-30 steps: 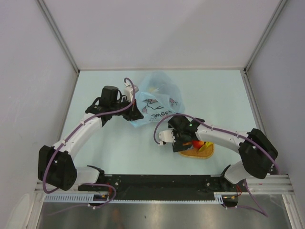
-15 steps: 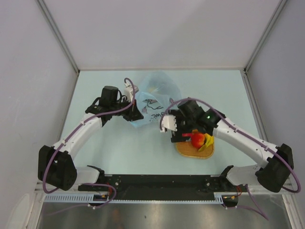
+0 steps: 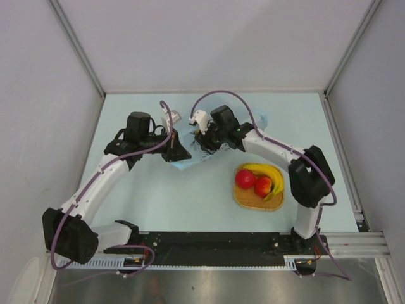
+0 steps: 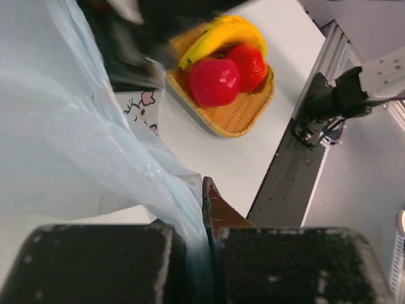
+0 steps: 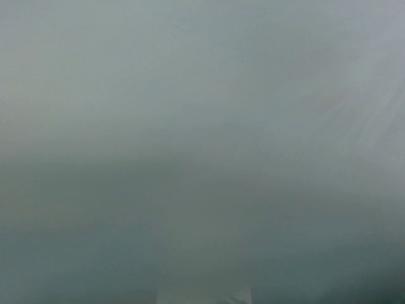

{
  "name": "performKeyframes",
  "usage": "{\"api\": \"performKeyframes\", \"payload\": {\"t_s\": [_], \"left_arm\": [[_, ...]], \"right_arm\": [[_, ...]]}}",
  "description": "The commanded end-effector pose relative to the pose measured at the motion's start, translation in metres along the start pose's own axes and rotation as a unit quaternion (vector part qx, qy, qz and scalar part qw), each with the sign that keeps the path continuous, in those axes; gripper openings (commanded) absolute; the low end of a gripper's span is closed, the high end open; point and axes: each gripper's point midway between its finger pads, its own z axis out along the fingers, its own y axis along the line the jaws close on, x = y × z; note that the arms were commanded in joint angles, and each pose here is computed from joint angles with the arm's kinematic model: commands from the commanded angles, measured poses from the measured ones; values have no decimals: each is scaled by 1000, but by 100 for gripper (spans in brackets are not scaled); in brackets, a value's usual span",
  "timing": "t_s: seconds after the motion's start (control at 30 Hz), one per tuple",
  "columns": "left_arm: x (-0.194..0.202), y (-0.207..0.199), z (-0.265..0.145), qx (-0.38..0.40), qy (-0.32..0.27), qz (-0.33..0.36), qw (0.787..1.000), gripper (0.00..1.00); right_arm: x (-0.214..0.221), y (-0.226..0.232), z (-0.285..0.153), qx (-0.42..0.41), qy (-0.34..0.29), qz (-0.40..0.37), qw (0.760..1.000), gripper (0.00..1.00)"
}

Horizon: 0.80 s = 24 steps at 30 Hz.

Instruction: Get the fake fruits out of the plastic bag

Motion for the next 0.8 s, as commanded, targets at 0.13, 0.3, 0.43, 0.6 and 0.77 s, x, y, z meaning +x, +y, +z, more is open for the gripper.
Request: {"api": "performKeyframes", "payload": {"t_s": [0.13, 0.3, 0.43, 0.6, 0.77], "left_arm": [[15, -35, -32, 29, 4, 43, 999, 0], [23, -31, -29, 26, 8, 34, 999, 0], [23, -25, -26, 20, 11, 33, 999, 0], [26, -20, -23, 16, 18, 27, 999, 0], [26, -13, -23, 3, 18, 26, 1000, 0]], "right_arm": [[-45, -95, 46, 137, -58, 110, 983, 85], [-31, -94, 70, 142, -43, 128, 981, 100], [-21, -78, 91, 117, -33, 129, 984, 100], [-15, -70, 117, 95, -26, 139, 985, 100], [-26, -73, 114, 90, -39, 132, 986, 70]]}}
